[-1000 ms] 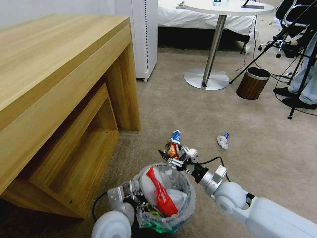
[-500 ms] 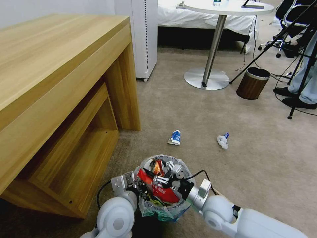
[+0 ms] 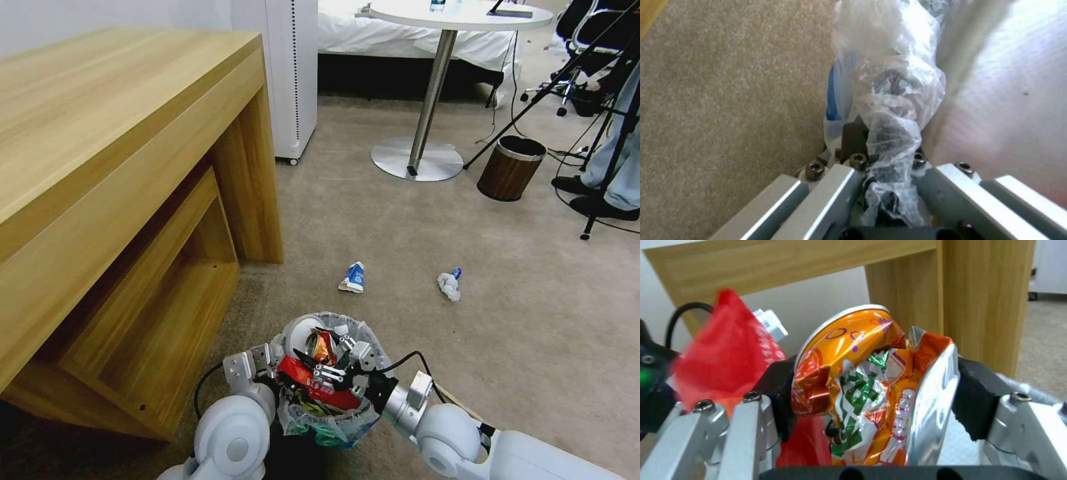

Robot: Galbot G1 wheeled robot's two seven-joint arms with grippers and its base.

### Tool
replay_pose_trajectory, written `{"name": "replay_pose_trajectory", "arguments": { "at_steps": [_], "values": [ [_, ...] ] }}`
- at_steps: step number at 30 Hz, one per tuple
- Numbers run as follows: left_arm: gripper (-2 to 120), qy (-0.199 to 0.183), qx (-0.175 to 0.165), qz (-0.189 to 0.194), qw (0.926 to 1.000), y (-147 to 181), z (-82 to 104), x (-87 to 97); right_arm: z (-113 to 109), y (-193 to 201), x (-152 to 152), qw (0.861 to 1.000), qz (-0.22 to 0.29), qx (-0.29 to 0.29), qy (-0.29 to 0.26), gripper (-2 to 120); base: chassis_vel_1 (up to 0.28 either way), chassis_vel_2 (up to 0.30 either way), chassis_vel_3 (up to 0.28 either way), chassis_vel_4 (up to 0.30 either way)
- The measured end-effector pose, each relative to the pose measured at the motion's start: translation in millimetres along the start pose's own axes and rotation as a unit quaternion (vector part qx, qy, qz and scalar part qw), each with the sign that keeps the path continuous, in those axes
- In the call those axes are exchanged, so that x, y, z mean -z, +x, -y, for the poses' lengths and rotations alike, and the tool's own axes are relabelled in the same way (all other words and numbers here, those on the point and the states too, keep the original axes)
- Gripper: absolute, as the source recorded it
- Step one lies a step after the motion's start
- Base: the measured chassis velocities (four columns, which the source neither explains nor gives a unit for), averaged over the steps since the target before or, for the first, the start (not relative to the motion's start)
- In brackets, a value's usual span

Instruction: Pick up the trash bin and place the garbage on the floor into it.

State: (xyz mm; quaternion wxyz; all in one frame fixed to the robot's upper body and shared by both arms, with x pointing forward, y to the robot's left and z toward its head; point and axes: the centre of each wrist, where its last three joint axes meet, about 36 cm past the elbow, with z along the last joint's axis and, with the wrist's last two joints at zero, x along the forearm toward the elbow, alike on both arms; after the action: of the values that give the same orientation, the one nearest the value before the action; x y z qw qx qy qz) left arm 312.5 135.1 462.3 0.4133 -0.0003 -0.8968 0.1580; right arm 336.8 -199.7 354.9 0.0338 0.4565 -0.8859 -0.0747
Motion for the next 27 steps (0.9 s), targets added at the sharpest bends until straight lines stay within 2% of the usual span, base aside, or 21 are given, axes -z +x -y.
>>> {"name": "replay_pose_trajectory", "arguments": {
  "at_steps": [2, 4, 5, 8, 17, 27],
  "values": [
    [0, -0.001, 0.001, -0.001, 1.0, 0.1, -0.3, -0.9, 2.3, 1.7, 0.3, 1.0, 0.001, 0.005, 0.001, 69, 0.0, 0.0, 0.0, 0.0],
    [0, -0.001, 0.0, 0.0, 1.0, 1.1, -0.4, -0.8, 6.3, 5.2, 1.5, 1.0, -0.002, 0.013, 0.0, 79, 0.0, 0.0, 0.0, 0.0],
    [0, -0.001, 0.0, 0.0, 1.0, 1.1, -0.4, -0.8, 6.3, 5.2, 1.5, 1.0, -0.002, 0.013, 0.0, 79, 0.0, 0.0, 0.0, 0.0],
    [0, -0.003, 0.0, -0.001, 1.0, 1.7, -0.8, -1.4, 8.9, 7.2, 2.7, 1.0, -0.004, 0.013, 0.002, 95, 0.0, 0.0, 0.0, 0.0],
    [0, -0.006, 0.002, 0.0, 1.0, 2.9, -1.5, 0.4, 16.3, 4.8, 6.7, 1.0, 0.0, 0.001, 0.011, 100, 0.0, 0.0, 0.0, 0.0],
    [0, -0.011, -0.001, -0.003, 0.9999, 6.4, -3.2, 4.1, 44.9, -10.4, 66.6, 0.997, 0.067, -0.041, 0.028, 100, 0.0, 0.0, 0.0, 0.0]
  ]
}}
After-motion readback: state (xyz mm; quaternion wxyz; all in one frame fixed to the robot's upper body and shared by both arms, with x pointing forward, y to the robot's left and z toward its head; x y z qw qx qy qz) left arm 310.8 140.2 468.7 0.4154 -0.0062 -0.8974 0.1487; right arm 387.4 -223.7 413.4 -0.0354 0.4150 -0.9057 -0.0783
